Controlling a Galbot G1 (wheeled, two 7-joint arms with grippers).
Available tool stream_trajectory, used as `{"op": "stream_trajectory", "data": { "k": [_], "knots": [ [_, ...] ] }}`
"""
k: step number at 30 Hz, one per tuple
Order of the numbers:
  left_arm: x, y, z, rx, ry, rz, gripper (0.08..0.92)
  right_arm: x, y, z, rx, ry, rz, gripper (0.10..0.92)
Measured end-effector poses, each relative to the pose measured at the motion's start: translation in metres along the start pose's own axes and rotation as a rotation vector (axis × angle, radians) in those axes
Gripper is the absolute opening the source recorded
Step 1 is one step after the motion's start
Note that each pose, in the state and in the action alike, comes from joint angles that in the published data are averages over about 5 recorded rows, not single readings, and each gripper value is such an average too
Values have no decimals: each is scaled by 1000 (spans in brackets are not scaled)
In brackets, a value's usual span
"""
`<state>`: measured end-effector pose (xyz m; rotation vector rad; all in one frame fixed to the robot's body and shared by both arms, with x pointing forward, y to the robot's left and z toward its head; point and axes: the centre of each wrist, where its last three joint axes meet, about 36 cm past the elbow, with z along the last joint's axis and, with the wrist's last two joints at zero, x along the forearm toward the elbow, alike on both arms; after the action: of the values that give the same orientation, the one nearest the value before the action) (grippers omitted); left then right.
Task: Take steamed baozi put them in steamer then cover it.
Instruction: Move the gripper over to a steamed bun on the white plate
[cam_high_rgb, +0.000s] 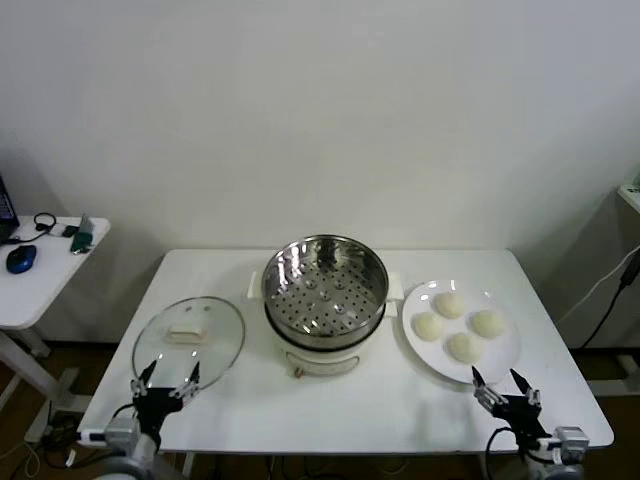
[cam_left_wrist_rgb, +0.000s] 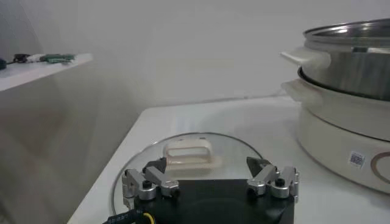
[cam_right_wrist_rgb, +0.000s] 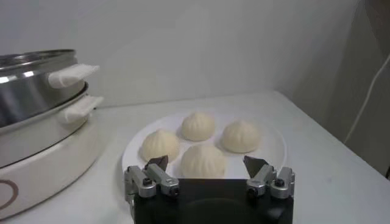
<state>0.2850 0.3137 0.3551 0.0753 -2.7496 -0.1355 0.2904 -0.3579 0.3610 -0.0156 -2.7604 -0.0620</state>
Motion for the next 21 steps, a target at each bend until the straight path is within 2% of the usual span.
{"op": "stream_trajectory", "data": {
  "k": [5, 10, 21],
  "knots": [
    [-1, 0, 0, -1, -1, 2, 823, -20, -5, -26, 73, 9, 4, 823],
    [0, -2, 0, 3, -3, 9, 823, -62, -10, -77, 204, 29, -17, 823],
    [-1, -5, -4, 14, -22, 18, 823, -154, -16, -196, 731, 130, -248, 823]
  ]
}}
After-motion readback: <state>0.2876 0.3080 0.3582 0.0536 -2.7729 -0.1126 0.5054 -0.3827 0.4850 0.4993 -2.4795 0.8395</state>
